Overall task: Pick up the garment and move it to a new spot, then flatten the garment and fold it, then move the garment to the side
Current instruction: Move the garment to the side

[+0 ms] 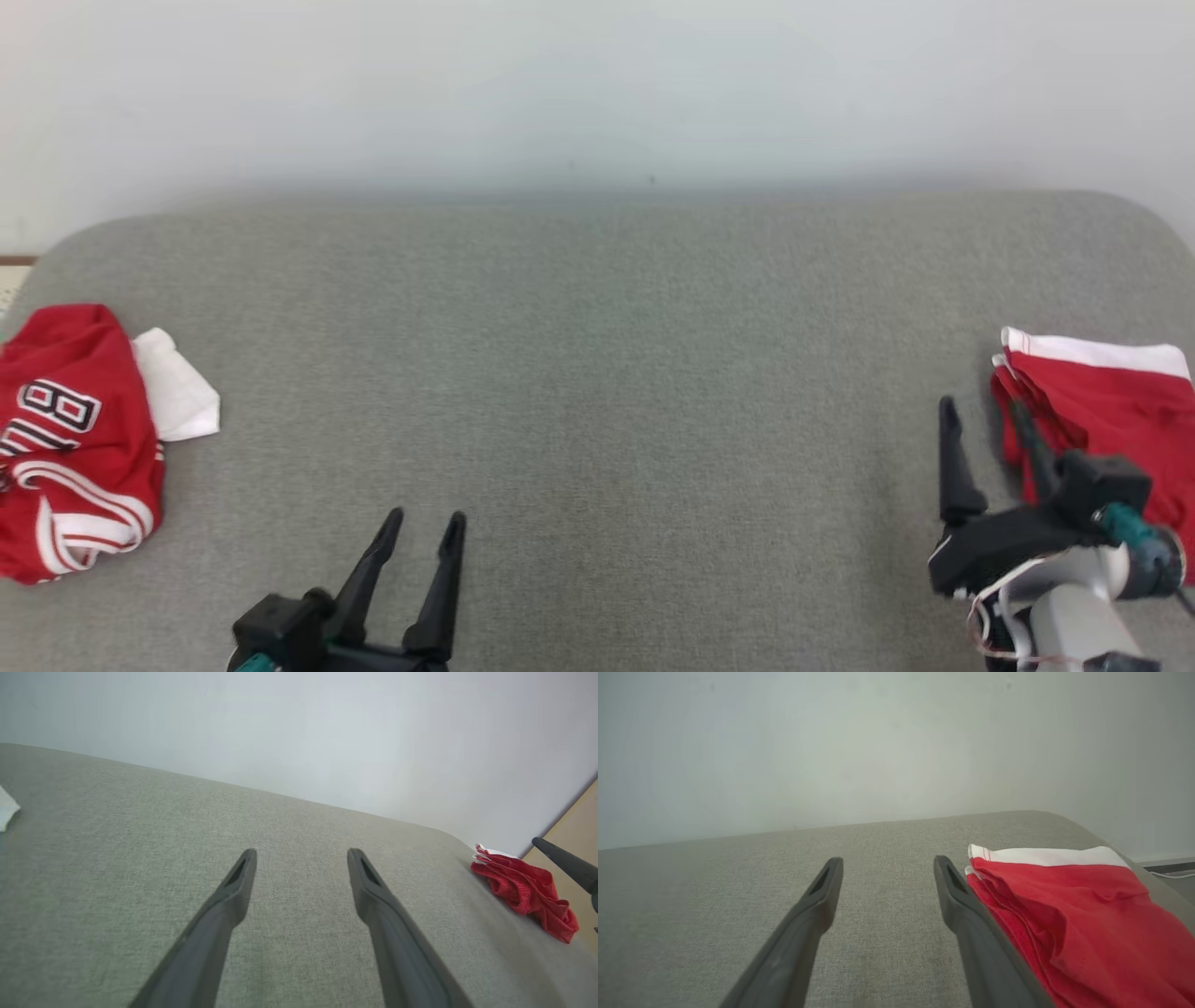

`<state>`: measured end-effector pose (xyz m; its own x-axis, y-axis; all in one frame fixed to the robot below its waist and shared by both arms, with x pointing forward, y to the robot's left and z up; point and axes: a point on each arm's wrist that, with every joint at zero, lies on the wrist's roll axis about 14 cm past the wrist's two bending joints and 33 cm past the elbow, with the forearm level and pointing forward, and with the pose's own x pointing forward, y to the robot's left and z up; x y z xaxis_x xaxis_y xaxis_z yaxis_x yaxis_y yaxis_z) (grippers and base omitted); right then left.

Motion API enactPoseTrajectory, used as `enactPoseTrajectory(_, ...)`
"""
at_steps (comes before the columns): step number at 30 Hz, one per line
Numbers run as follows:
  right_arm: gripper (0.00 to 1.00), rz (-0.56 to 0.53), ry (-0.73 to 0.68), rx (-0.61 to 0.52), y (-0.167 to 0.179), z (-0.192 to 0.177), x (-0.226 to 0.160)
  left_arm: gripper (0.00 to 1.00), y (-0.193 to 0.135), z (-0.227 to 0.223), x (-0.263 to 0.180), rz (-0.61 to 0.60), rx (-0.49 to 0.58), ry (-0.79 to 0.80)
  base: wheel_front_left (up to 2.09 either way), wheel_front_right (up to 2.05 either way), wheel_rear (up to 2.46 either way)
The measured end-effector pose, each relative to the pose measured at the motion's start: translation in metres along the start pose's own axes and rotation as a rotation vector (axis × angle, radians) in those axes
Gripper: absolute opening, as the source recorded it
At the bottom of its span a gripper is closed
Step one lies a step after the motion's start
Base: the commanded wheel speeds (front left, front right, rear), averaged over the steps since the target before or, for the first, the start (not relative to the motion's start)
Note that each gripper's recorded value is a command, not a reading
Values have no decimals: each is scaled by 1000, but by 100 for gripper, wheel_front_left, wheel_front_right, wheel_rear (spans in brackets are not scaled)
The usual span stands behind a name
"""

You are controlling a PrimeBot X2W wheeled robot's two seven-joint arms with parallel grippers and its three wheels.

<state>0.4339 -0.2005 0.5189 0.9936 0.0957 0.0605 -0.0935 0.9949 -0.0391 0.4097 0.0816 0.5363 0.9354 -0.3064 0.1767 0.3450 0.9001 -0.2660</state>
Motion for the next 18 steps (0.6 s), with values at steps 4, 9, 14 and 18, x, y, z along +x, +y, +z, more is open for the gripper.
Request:
enactPoseTrajectory(4,100,60,-8,37,28,1,-6,100,22,9,-17,83,26,-18,0,0,0)
enactPoseTrajectory(9,100,124,-13,55,56,1,-15,100,42,15,-37,169,68,-24,0,0,0)
enactPoseTrajectory(14,100,141,-27,77,69,5,-24,100,53,21,-52,216,116,-31,0,0,0)
enactPoseTrajectory(18,100,143,-30,84,73,5,-31,100,60,25,-60,246,159,-35,0,0,0)
